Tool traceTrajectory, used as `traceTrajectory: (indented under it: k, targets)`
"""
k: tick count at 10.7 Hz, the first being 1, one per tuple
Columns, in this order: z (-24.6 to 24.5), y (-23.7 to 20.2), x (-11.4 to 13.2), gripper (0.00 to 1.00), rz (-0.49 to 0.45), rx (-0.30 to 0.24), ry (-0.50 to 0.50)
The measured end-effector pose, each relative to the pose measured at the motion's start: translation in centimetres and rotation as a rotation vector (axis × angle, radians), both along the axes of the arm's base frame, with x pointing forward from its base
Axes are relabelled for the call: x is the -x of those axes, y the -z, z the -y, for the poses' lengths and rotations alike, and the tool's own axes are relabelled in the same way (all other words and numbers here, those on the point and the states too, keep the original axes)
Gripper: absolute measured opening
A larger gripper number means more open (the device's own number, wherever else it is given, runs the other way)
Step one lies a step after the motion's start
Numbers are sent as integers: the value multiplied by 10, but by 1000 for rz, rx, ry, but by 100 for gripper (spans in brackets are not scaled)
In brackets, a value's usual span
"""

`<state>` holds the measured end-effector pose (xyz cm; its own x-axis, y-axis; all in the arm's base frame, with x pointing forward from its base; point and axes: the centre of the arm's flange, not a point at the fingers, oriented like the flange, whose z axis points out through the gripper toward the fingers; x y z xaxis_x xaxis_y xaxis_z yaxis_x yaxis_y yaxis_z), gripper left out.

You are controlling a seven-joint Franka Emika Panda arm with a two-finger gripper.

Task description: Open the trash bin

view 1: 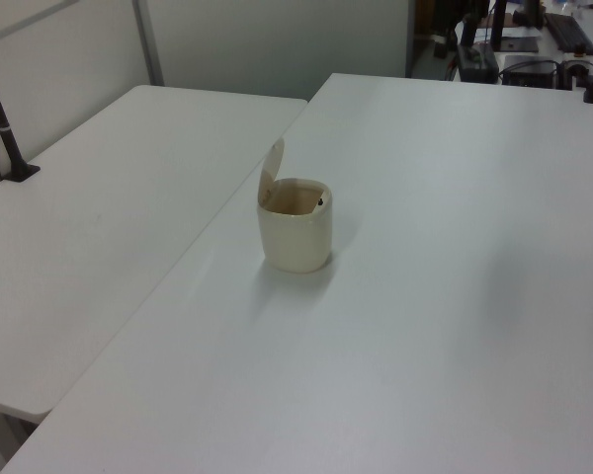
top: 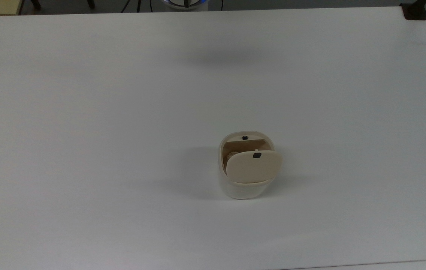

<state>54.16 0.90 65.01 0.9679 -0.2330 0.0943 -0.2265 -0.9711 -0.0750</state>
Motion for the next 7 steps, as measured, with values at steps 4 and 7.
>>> traceTrajectory:
  k: [4,7]
  targets:
    - [28,4,-8,100,1,30,-118]
    - [25,10,-17,100,-5,30,-128]
